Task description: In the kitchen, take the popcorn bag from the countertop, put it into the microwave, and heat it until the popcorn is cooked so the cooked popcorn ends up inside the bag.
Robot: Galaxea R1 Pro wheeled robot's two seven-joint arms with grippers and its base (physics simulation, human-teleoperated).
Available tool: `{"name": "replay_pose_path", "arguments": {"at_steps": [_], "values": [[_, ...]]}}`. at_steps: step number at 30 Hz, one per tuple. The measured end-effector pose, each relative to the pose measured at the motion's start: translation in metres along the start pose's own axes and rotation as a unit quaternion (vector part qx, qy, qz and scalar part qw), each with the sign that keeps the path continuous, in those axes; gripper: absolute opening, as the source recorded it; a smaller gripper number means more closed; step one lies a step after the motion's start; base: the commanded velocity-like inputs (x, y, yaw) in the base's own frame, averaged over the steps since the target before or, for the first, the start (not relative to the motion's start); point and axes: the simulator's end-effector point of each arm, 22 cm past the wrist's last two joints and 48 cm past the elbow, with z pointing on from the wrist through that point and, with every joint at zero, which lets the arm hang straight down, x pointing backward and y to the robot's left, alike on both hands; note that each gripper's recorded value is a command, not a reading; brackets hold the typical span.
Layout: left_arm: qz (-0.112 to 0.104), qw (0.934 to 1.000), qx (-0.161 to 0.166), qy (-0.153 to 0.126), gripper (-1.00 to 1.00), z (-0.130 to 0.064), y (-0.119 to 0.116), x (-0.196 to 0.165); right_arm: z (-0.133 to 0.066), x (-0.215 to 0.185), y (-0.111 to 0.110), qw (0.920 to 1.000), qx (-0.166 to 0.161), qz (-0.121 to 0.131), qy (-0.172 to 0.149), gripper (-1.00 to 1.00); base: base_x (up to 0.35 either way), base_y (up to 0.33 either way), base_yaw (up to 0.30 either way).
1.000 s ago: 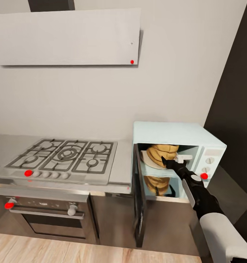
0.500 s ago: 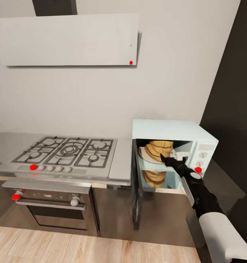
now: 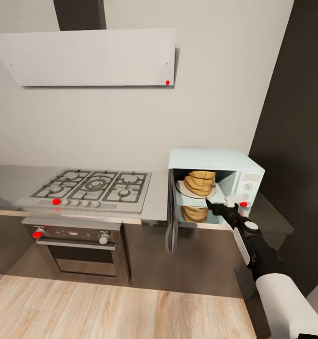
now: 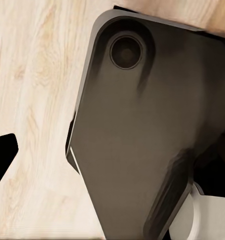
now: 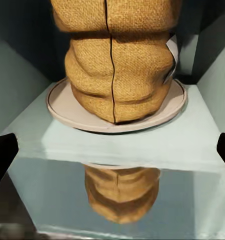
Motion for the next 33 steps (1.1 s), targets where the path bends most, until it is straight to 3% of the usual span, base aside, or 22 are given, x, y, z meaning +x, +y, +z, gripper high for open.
{"name": "replay_pose_path", "arguments": {"at_steps": [12, 16, 18, 20, 22, 24, 26, 28, 32, 33], "values": [[0.001, 1.0000, 0.000, 0.000, 1.00, 0.000, 0.000, 0.000, 0.000, 0.010, -0.001, 0.9999, -0.001, 0.005, 0.011, 1.00, -0.298, 0.000, 0.000], [0.001, 1.0000, 0.000, 0.000, 1.00, 0.000, 0.001, 0.000, -0.002, 0.081, -0.005, 0.9961, 0.003, 0.017, 0.086, 1.00, -0.117, 0.000, 0.000], [0.001, 1.0000, 0.000, 0.000, 1.00, 0.000, 0.000, 0.000, -0.009, 0.131, -0.004, 0.9901, 0.002, 0.002, 0.140, 1.00, -0.018, 0.000, 0.000], [0.000, 1.0000, 0.000, 0.000, 1.00, 0.000, 0.000, 0.000, -0.015, 0.158, -0.003, 0.9850, 0.000, -0.017, 0.172, 1.00, -0.006, 0.000, 0.000], [0.000, 1.0000, 0.000, 0.000, 1.00, 0.000, 0.000, 0.000, -0.027, 0.194, -0.002, 0.9771, -0.002, -0.021, 0.212, 1.00, -0.002, 0.000, 0.000], [0.000, 1.0000, 0.000, 0.000, 1.00, 0.000, 0.000, 0.000, -0.048, 0.245, 0.002, 0.9637, -0.006, -0.015, 0.266, 1.00, 0.000, 0.000, 0.000], [0.000, 1.0000, 0.000, 0.000, 1.00, 0.000, 0.001, 0.000, -0.078, 0.300, 0.008, 0.9446, -0.012, -0.005, 0.328, 1.00, 0.000, 0.000, 0.000], [0.000, 1.0000, 0.000, 0.000, 1.00, 0.000, 0.001, 0.000, -0.119, 0.354, 0.017, 0.9206, -0.017, 0.007, 0.390, 1.00, 0.000, 0.000, 0.000], [0.000, 1.0000, -0.001, 0.000, 1.00, 0.000, 0.001, 0.000, -0.176, 0.410, 0.025, 0.8958, -0.018, 0.020, 0.444, 1.00, 0.000, 0.000, 0.000], [0.000, 1.0000, 0.000, 0.000, 1.00, 0.000, 0.001, 0.000, -0.208, 0.436, 0.026, 0.8848, -0.016, 0.022, 0.465, 1.00, 0.000, 0.000, 0.000]]}}
